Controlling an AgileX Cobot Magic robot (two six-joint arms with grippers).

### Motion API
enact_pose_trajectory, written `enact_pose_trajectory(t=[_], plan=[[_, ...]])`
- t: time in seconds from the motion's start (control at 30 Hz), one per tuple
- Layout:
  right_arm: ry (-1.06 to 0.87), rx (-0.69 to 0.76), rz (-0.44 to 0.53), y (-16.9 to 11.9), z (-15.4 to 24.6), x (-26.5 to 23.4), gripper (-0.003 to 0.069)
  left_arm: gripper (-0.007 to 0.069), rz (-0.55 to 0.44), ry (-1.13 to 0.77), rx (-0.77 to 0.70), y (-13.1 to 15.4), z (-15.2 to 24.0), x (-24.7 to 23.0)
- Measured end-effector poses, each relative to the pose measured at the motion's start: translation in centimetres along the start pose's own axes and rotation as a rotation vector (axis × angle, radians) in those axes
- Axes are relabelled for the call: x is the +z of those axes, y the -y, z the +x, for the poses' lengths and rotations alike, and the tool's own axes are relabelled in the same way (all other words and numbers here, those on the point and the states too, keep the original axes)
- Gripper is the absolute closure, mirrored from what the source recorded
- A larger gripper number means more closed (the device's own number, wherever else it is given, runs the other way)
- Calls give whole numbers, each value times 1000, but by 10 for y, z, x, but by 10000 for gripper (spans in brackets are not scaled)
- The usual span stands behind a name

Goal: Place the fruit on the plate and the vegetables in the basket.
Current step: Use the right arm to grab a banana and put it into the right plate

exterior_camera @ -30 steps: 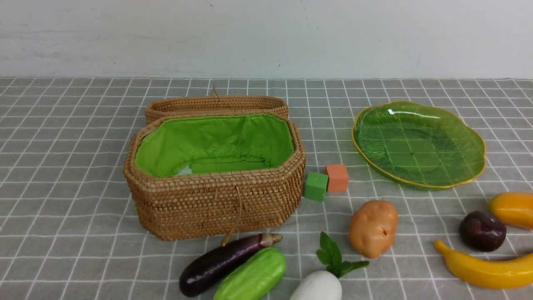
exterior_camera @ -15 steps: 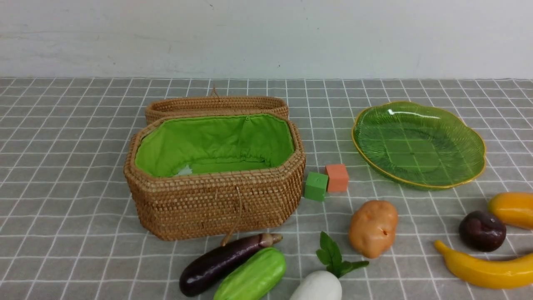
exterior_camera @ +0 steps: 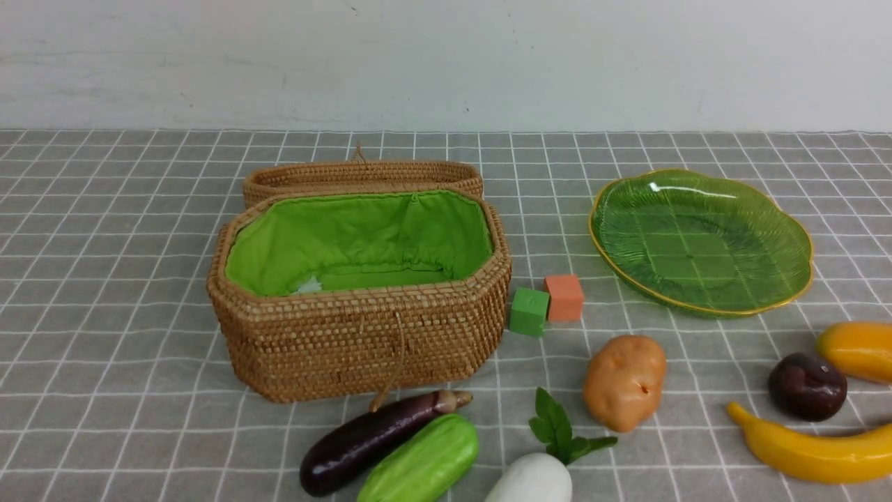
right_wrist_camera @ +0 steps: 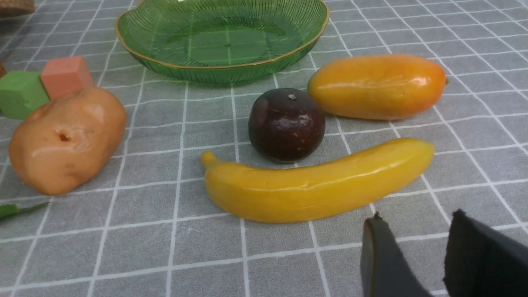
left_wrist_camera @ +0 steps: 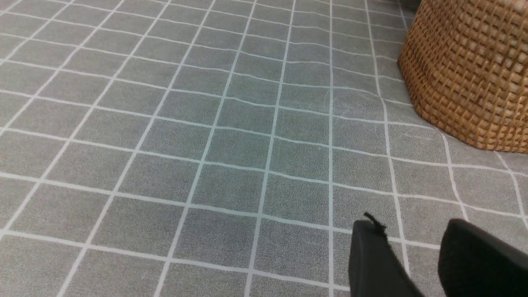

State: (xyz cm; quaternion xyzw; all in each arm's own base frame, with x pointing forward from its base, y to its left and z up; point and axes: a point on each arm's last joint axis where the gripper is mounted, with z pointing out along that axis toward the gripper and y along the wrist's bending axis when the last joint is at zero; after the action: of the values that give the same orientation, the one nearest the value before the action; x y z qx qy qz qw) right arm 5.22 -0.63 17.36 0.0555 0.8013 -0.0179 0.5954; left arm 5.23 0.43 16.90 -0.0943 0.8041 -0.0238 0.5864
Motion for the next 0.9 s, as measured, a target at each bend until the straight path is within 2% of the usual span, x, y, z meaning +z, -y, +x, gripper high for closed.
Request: enact_pose_trajectory(t=[0.4,0.57,0.67,0.7,0.83,0.87,0.9], plan=[[0,0,0,0,0,0,419,386,0,0,0,0,0,0],[50,-102,30,3,-3,1,419,386,0,0,0,0,0,0],[207,-133,9,0,-17,-1,419,386,0,0,0,0,0,0],[330,-135,-16,-3,-28,-4,419,386,0,0,0,0,0,0],[527,-88,-69,-8,-44,-12,419,386,0,0,0,0,0,0],[643,-57,-106,-11,-52,-18,419,386,0,0,0,0,0,0],[655,-49,-113,-11,-53,-19,419,386,0,0,0,0,0,0]])
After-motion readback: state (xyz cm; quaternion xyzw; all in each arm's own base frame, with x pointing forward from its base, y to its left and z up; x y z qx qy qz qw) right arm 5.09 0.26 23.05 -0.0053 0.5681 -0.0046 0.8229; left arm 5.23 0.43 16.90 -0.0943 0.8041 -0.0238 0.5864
